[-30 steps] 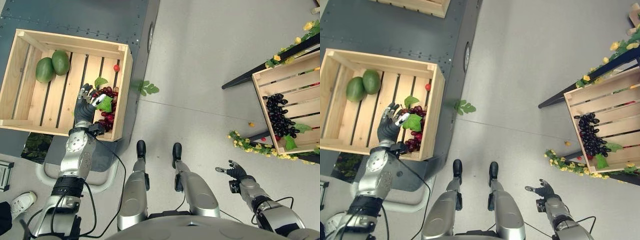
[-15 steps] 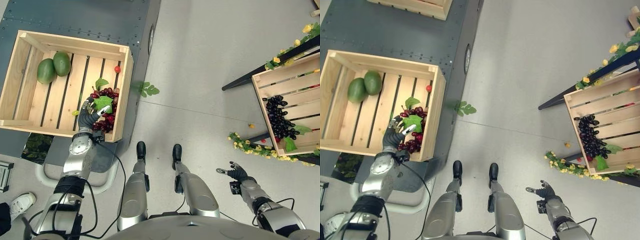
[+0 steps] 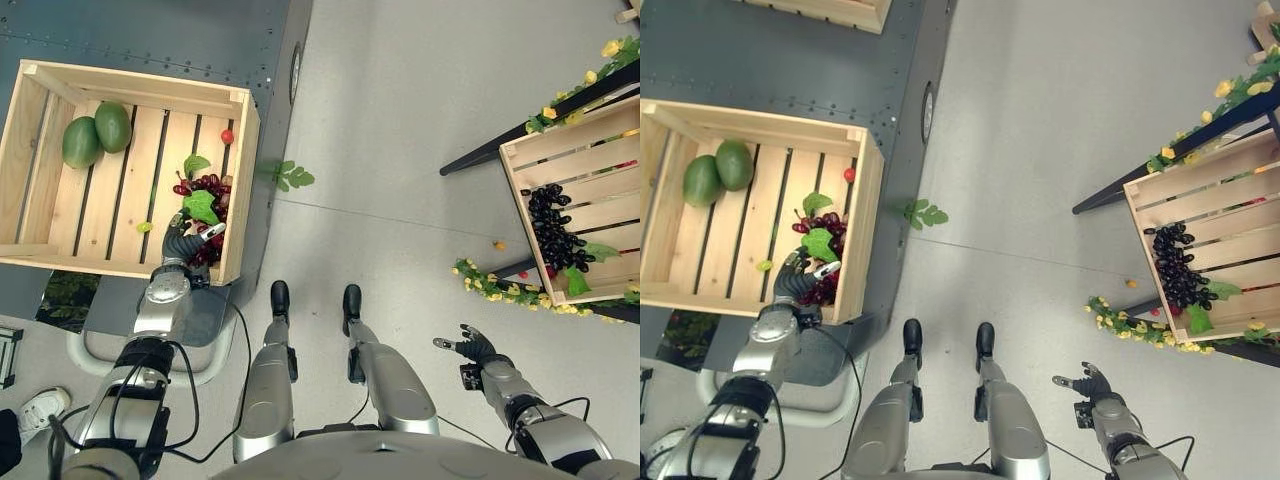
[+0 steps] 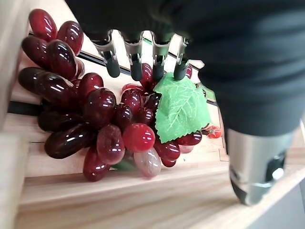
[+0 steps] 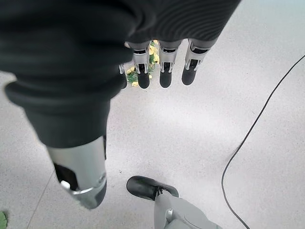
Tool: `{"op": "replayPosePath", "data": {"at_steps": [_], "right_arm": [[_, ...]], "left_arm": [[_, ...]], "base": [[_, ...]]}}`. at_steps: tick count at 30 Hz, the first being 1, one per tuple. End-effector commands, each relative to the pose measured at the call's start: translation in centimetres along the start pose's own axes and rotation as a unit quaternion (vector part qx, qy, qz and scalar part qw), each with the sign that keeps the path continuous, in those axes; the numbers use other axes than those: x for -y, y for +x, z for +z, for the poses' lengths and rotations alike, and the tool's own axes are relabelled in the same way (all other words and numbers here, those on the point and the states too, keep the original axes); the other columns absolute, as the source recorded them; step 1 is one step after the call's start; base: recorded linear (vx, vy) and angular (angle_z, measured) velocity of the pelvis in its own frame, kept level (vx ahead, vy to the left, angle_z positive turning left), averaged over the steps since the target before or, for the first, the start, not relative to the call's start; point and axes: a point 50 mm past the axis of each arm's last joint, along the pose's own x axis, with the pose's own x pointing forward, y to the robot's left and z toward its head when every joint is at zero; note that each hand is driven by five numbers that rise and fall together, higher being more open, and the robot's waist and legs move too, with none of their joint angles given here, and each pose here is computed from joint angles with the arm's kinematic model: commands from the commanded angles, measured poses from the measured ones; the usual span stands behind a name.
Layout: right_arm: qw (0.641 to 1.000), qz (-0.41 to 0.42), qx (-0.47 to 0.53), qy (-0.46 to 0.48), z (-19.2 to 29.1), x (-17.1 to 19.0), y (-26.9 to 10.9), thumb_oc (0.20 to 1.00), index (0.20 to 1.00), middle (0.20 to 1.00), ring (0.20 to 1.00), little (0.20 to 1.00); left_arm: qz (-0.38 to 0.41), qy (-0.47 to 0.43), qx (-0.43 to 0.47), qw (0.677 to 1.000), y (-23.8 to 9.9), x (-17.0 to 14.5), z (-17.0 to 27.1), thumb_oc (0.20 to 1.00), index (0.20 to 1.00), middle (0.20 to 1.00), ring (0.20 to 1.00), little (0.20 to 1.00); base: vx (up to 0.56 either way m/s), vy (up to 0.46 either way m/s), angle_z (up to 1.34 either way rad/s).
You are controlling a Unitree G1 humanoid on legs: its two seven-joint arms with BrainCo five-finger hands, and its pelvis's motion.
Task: Pick up the fruits from the basket on one side to the basket on the other side
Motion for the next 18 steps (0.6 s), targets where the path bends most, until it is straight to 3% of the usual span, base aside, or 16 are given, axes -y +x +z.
{"op": "replayPosePath", "data": {"at_steps": [1, 18], "right_arm": [[1.000, -0.013, -0.021, -0.014, -1.4, 0.7, -0.2, 1.000, 1.000, 1.000, 1.000, 1.000], [1.000, -0.015, -0.006, -0.017, -0.3, 0.8, -0.1, 1.000, 1.000, 1.000, 1.000, 1.000]], "left_arm": [[0.005, 0.047, -0.002, 0.999, 0.9, -0.2, 0.5, 1.000, 1.000, 1.000, 1.000, 1.000], [0.039, 0.092, -0.036, 0.994, 2.3, -1.8, 1.0, 1.000, 1.000, 1.000, 1.000, 1.000]], "base": [[0.00, 0.000, 0.00], [0.00, 0.000, -0.02]]}}
